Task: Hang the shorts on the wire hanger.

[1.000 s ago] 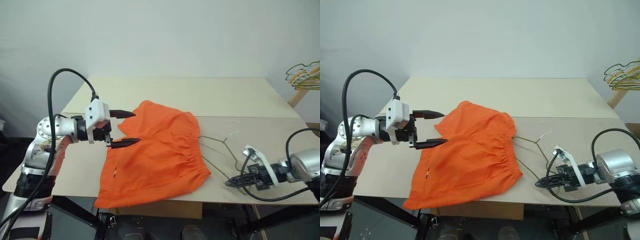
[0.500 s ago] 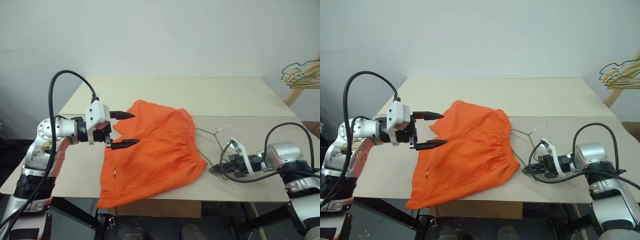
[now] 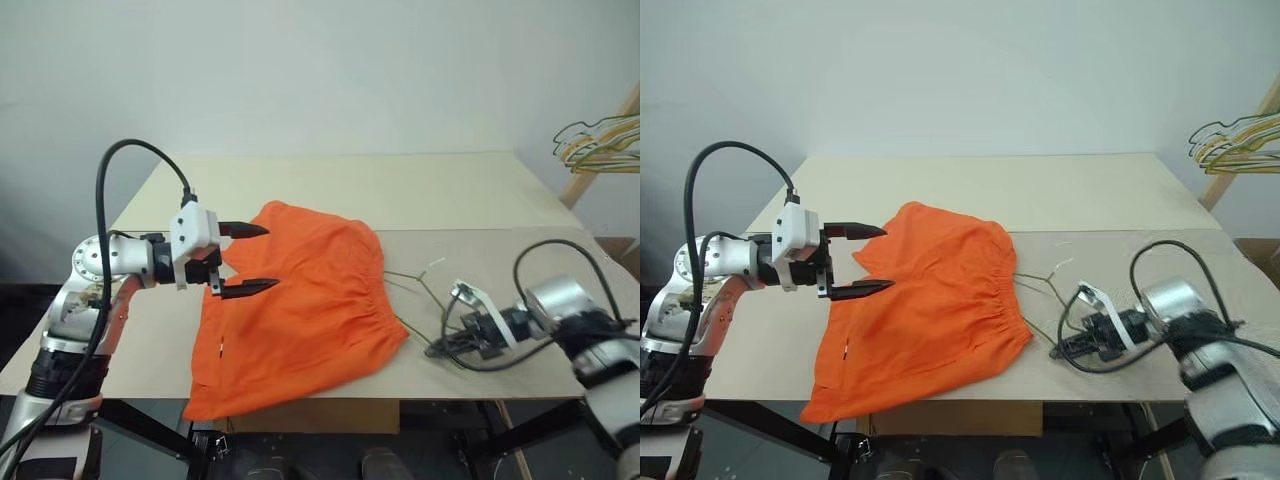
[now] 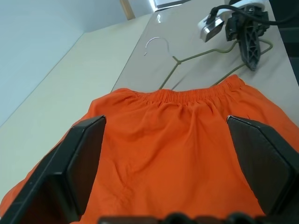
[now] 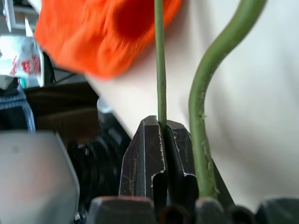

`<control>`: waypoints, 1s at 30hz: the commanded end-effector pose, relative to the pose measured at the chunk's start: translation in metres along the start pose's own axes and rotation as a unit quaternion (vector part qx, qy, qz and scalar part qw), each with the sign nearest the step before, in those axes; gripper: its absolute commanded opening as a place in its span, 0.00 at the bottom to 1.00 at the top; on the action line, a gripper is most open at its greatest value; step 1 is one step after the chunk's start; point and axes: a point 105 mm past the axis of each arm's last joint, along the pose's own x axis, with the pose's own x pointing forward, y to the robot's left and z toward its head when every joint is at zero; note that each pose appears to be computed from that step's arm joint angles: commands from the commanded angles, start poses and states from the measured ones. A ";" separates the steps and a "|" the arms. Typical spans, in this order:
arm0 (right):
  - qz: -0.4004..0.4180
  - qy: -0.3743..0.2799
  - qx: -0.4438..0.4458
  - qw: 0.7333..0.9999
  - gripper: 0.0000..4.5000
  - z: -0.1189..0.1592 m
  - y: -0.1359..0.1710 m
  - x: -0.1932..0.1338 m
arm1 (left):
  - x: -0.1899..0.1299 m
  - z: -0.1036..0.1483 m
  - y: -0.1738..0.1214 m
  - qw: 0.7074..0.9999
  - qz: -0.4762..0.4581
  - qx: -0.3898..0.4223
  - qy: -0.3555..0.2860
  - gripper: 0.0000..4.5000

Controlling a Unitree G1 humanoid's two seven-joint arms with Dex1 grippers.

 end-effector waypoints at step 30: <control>-0.009 -0.080 -0.085 0.993 0.00 0.063 0.009 0.004 | -0.013 0.009 -0.002 0.999 0.023 0.029 0.004 1.00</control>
